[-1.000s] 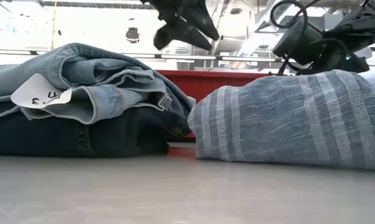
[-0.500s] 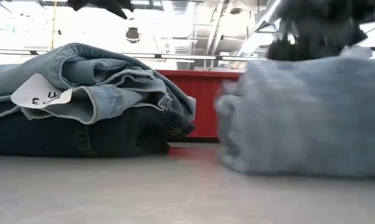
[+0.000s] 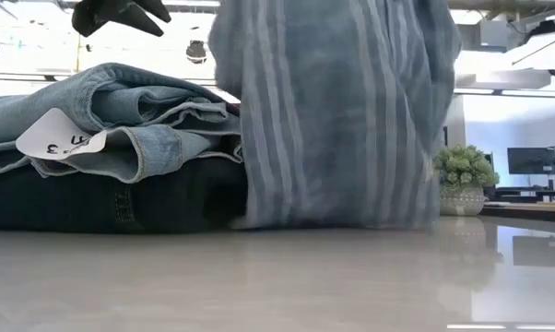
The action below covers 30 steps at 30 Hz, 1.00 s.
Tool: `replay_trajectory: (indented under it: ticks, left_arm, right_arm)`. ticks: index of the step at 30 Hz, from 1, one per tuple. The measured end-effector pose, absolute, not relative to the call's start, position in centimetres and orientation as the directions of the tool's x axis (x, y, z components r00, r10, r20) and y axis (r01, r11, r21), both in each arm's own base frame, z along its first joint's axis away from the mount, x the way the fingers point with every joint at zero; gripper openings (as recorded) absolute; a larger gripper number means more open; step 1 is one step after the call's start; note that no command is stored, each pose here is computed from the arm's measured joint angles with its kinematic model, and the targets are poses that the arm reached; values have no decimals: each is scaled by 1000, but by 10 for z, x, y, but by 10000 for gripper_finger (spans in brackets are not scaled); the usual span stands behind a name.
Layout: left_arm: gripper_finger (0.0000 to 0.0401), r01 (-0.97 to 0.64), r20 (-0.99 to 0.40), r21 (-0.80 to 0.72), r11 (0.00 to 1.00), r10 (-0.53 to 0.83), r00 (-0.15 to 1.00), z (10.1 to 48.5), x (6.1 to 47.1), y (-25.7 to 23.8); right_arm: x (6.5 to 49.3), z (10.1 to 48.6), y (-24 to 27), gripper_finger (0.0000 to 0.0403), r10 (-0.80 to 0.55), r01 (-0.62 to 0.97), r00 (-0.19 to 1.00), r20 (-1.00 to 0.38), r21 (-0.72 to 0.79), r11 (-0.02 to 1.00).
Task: Fold Laundry from Bin
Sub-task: Stack the light blue polo shirt on top of the light blue pants
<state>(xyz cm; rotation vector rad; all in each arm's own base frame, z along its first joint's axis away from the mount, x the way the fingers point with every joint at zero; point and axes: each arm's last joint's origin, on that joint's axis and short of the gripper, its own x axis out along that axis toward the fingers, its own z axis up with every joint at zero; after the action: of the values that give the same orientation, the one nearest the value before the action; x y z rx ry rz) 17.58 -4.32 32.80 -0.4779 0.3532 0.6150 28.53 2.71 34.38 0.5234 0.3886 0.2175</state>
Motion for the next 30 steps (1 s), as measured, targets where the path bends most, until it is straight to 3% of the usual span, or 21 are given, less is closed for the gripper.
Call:
replay_trajectory:
  ticks: [5, 13, 23, 30]
  left_arm:
    - [114, -606, -438, -298, 738, 458, 773, 331, 172, -42]
    - [114, -588, -427, -314, 745, 443, 789, 338, 153, -38]
    - [114, -483, -285, -392, 783, 396, 873, 360, 107, -31]
    - [114, -451, -273, -351, 821, 371, 888, 362, 101, -31]
  right_arm:
    - [311, 360, 25, 47, 322, -87, 877, -356, 541, 836]
    - [329, 439, -16, 47, 390, -183, 893, -226, 608, 772]
    - [322, 531, -108, 47, 187, -115, 978, -95, 503, 857]
    - [345, 533, -135, 47, 129, -163, 986, 107, 429, 888]
